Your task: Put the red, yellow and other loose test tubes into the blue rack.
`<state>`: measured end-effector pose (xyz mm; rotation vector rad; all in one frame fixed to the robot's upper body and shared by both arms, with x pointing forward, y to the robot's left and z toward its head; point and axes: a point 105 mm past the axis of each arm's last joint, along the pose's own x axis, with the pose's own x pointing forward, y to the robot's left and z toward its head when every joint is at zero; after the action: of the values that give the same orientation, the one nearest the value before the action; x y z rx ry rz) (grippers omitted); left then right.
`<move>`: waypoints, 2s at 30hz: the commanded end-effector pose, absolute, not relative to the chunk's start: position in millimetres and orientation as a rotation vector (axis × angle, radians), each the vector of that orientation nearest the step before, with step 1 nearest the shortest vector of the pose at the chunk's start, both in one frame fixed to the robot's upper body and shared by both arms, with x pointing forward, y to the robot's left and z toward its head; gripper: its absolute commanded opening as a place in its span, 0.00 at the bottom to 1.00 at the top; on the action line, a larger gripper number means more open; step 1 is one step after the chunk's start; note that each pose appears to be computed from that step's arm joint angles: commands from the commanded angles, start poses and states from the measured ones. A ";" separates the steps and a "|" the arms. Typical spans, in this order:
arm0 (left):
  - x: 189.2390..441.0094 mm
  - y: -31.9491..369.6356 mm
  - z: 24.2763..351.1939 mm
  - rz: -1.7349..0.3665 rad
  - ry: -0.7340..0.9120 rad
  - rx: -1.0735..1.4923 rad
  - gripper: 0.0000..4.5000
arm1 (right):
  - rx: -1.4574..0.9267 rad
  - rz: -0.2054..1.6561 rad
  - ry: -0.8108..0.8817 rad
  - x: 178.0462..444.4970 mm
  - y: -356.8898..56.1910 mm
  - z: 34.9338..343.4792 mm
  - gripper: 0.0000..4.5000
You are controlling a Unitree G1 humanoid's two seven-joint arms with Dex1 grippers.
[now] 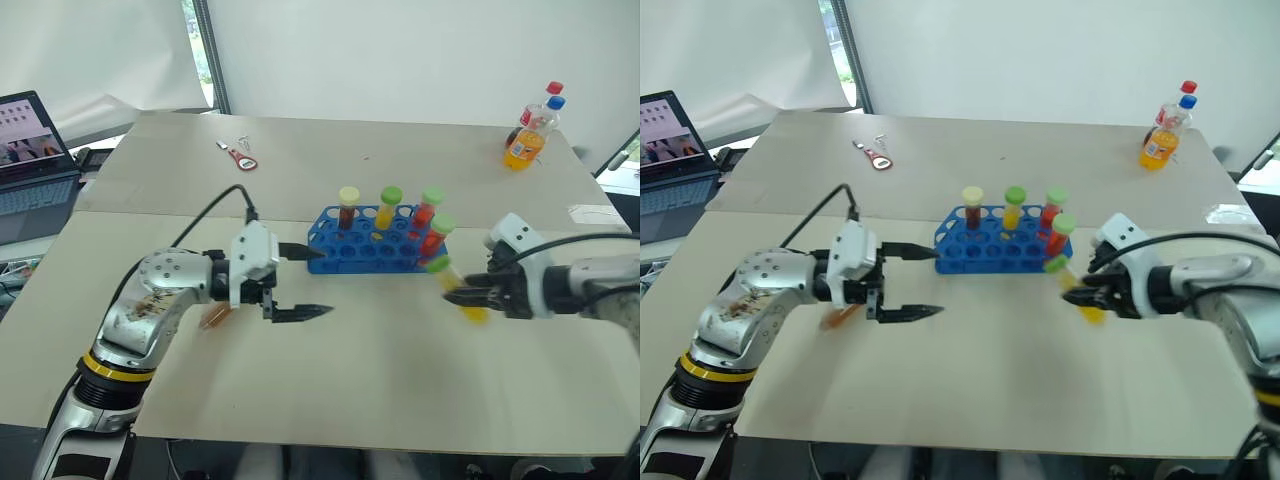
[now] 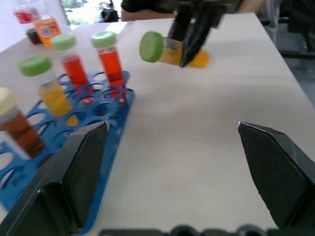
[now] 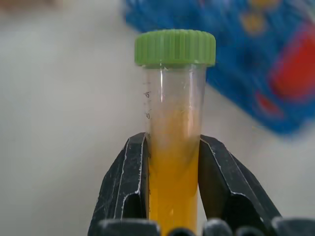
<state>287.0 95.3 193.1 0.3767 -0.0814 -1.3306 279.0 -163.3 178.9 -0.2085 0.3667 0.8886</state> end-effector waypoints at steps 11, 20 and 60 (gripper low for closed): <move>296.4 106.1 210.7 -1.250 -0.147 0.368 1.00 | -0.091 0.454 -0.347 326.4 -115.8 218.1 0.22; 293.8 99.6 215.9 -1.267 -0.144 0.374 1.00 | -0.122 0.345 -0.367 349.7 -118.0 196.9 0.22; 300.0 92.4 214.4 -1.227 -0.162 0.353 1.00 | 0.042 0.205 -0.356 360.7 -106.3 162.8 0.75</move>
<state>299.6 91.9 205.7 0.3288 -0.1183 -1.2433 365.6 -108.0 142.6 0.0352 -0.2791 0.1995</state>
